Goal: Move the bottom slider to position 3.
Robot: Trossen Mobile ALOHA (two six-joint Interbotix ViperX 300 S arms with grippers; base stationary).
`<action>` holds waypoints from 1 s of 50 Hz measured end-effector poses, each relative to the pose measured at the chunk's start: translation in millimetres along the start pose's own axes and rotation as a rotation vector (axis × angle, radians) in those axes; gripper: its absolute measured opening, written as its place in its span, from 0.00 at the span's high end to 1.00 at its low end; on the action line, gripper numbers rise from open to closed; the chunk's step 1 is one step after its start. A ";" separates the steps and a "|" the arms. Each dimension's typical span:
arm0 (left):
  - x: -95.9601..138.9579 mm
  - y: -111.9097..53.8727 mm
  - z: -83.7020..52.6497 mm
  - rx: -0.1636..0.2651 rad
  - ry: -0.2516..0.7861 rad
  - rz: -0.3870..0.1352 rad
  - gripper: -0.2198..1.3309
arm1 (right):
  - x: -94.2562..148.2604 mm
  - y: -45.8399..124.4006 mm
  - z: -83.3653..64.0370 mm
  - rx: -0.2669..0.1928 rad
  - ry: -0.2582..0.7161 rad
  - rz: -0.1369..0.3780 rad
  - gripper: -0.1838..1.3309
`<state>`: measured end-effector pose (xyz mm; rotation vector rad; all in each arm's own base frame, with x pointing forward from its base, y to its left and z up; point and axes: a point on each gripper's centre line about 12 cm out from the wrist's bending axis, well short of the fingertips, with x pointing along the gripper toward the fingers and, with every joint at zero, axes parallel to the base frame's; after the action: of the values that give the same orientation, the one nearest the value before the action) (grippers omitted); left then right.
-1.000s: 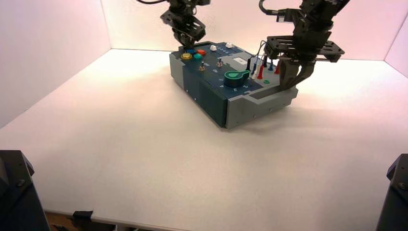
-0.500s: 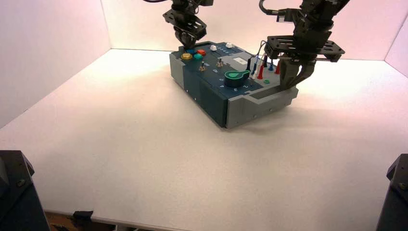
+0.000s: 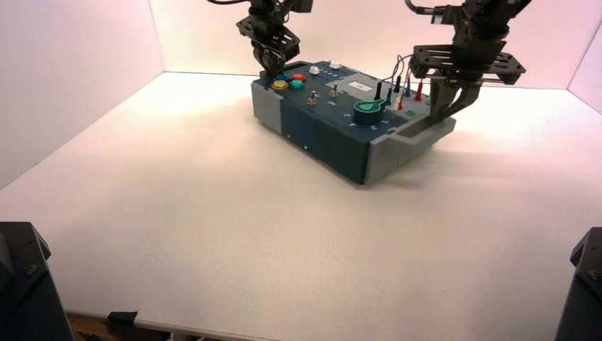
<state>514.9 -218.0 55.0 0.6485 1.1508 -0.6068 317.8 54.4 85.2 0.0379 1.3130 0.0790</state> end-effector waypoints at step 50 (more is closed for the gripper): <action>-20.6 -23.5 -50.6 0.016 0.105 -0.050 0.96 | 17.4 -16.0 52.9 -0.005 -0.001 -0.040 0.97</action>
<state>460.3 -194.5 57.3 0.6734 1.2645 -0.6306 373.9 40.7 80.7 0.0079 1.3119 0.0485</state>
